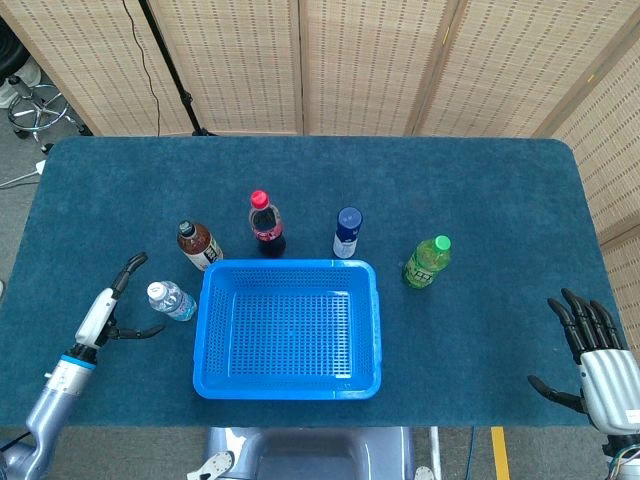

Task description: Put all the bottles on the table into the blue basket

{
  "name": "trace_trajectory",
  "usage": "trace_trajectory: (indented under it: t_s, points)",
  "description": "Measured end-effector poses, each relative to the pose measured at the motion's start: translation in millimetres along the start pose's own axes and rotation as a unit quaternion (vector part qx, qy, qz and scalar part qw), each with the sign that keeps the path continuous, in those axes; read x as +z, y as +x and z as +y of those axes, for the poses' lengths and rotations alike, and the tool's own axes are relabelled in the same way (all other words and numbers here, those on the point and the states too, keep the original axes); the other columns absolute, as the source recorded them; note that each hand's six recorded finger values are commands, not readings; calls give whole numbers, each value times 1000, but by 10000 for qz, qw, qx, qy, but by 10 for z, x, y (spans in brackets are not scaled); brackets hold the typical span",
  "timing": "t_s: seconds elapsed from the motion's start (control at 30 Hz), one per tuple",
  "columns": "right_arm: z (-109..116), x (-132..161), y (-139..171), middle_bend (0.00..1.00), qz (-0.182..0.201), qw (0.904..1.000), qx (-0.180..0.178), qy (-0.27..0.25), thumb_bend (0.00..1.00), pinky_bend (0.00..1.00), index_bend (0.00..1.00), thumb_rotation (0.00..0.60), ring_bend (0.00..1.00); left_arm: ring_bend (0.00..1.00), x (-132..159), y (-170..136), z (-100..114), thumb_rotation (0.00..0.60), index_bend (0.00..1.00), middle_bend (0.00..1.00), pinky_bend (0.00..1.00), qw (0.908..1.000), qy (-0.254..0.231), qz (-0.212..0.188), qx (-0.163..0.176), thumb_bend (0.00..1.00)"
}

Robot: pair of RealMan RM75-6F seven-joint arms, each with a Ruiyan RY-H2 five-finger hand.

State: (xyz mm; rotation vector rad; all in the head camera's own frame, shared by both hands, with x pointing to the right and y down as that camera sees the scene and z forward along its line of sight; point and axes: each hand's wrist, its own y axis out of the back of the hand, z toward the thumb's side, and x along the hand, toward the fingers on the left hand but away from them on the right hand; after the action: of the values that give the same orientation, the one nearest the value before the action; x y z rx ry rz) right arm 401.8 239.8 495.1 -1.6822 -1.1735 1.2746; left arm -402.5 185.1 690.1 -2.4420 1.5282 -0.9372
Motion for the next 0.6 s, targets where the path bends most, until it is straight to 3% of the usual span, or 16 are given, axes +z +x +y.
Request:
trace_trajectory:
  t_s: [0.1,0.17,0.27,0.33,0.43,0.6]
  points:
    - [1,-8,-4,0,-14,10000,6,-1,0,0,0,600,0,54,-18,66,-52,600,48,34,120,9999,-147,72,38,130]
    - [1,-7,-7,0,-13,10000,8,-3,0,0,0,600,0,177,-34,112,-82,600,221,147,252,9996,-223,110,99,229]
    - [-9,-5,-10,0,-9,10000,31,-1,0,0,0,600,0,269,-54,156,-132,600,426,259,341,9995,-251,148,108,393]
    - [-16,-2,-10,0,-5,10000,46,8,0,0,0,600,0,304,-54,178,-153,600,499,305,370,9996,-227,146,97,471]
    - [-26,4,-8,0,2,10000,66,13,0,0,0,600,0,341,-50,208,-183,600,541,360,394,9997,-201,137,79,535]
    - [-40,10,-5,0,-4,10000,94,32,0,0,0,600,0,362,-10,208,-165,600,564,394,397,9994,-309,48,122,561]
